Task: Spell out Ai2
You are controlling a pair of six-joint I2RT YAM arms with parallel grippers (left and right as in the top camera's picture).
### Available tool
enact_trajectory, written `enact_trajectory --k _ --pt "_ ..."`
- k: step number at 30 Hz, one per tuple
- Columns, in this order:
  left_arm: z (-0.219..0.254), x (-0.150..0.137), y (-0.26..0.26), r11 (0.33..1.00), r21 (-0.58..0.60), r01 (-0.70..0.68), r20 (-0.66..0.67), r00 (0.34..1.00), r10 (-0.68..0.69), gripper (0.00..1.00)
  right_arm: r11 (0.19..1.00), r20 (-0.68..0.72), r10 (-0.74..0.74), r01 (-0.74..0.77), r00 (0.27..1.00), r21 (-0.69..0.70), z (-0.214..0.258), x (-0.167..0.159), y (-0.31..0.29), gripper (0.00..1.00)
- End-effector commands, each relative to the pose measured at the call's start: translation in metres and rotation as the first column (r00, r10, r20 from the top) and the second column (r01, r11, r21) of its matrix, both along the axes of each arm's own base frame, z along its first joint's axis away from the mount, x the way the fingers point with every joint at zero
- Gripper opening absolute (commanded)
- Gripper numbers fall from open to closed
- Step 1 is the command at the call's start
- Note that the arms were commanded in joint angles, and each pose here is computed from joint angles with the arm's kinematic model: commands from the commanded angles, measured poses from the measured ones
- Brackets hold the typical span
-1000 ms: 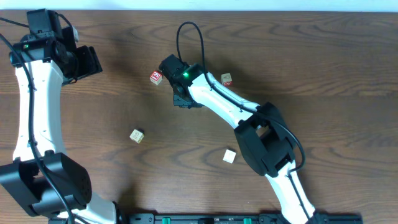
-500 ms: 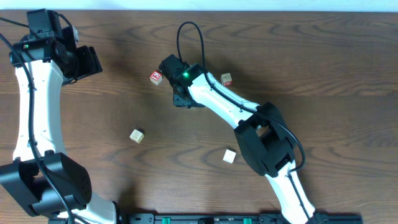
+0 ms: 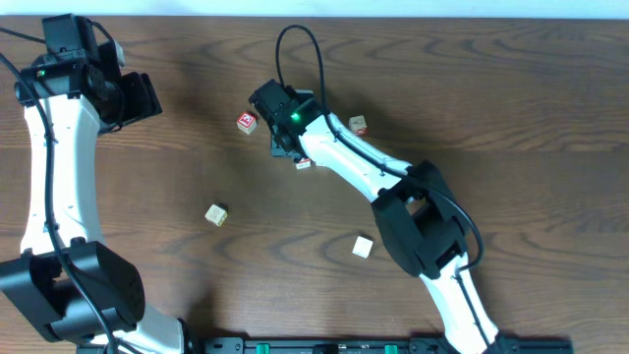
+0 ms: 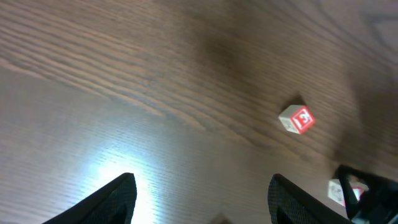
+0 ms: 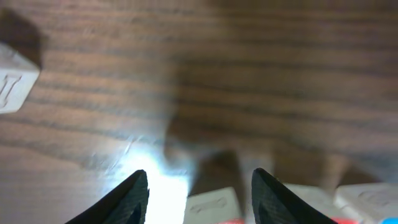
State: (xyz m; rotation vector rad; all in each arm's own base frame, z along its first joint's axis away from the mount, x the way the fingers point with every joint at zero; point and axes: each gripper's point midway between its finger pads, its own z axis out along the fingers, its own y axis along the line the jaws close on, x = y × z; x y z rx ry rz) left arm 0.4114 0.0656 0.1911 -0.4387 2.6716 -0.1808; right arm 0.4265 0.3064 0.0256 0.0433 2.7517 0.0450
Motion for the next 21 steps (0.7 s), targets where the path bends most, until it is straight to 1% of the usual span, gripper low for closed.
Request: enact_trajectory --k 1,2,3,4,6,8,9,10,11,12,14,15,16,18,20,21 --pt "0.002 0.004 -0.018 0.996 -0.045 0.079 0.021 0.997 -0.078 0.68 1.0 0.08 -0.026 0.027 0.996 -0.003 0.032 0.029 -0.015 0.43" --pt "0.002 0.004 -0.024 0.994 -0.046 0.103 0.021 0.995 -0.102 0.68 0.999 0.094 -0.037 0.036 0.995 0.009 0.046 0.033 -0.019 0.4" --pt "0.0 0.005 -0.03 0.992 -0.047 0.117 0.018 0.993 -0.116 0.68 0.999 0.105 -0.049 0.047 0.993 0.016 0.059 0.036 -0.024 0.4" --pt "-0.001 0.005 -0.037 0.99 -0.048 0.134 0.015 0.991 -0.133 0.68 0.998 0.116 -0.061 0.059 0.991 0.022 0.073 0.039 -0.031 0.37" --pt "-0.007 0.005 -0.052 0.984 -0.051 0.169 0.006 0.986 -0.169 0.68 0.998 0.128 -0.057 0.055 0.99 0.023 0.098 0.041 -0.048 0.35" --pt "-0.016 0.004 -0.07 0.976 -0.068 0.208 -0.002 0.978 -0.209 0.67 0.999 0.105 -0.035 0.032 0.994 0.028 0.113 0.038 -0.065 0.29" --pt "-0.023 0.002 -0.084 0.967 -0.097 0.236 -0.003 0.971 -0.238 0.64 0.999 0.076 -0.019 0.017 0.997 0.033 0.119 0.034 -0.077 0.18" --pt "-0.03 0.0 -0.097 0.955 -0.131 0.265 -0.002 0.964 -0.267 0.61 0.999 0.044 -0.009 0.007 0.999 0.037 0.122 0.03 -0.088 0.05" --pt "-0.036 -0.003 -0.107 0.946 -0.156 0.285 -0.003 0.957 -0.289 0.57 0.999 0.014 0.0 -0.001 1.0 0.038 0.122 0.026 -0.097 0.01" --pt "-0.044 -0.005 -0.115 0.937 -0.176 0.303 -0.005 0.951 -0.308 0.5 0.999 -0.016 0.008 -0.007 1.0 0.038 0.122 0.022 -0.106 0.01" --pt "-0.061 -0.014 -0.131 0.918 -0.22 0.329 -0.016 0.94 -0.341 0.32 0.998 -0.082 0.047 -0.044 0.996 0.043 0.115 0.016 -0.122 0.01" --pt "-0.068 -0.018 -0.14 0.905 -0.249 0.345 -0.014 0.933 -0.359 0.13 0.997 -0.114 0.065 -0.058 0.991 0.058 0.111 0.013 -0.129 0.01" --pt "-0.074 -0.022 -0.151 0.884 -0.29 0.366 -0.001 0.924 -0.383 0.06 0.993 -0.147 0.088 -0.075 0.985 0.092 0.104 0.01 -0.133 0.01" --pt "-0.081 -0.028 -0.169 0.845 -0.351 0.402 0.026 0.907 -0.42 0.06 0.978 -0.198 0.12 -0.082 0.973 0.191 0.091 0.005 -0.138 0.01" --pt "-0.088 -0.034 -0.178 0.828 -0.371 0.42 0.031 0.897 -0.441 0.06 0.951 -0.227 0.16 -0.088 0.961 0.297 0.078 0.001 -0.138 0.01" --pt "-0.093 -0.037 -0.184 0.822 -0.374 0.43 0.028 0.891 -0.454 0.06 0.925 -0.235 0.189 -0.093 0.953 0.369 0.072 -0.002 -0.136 0.01"
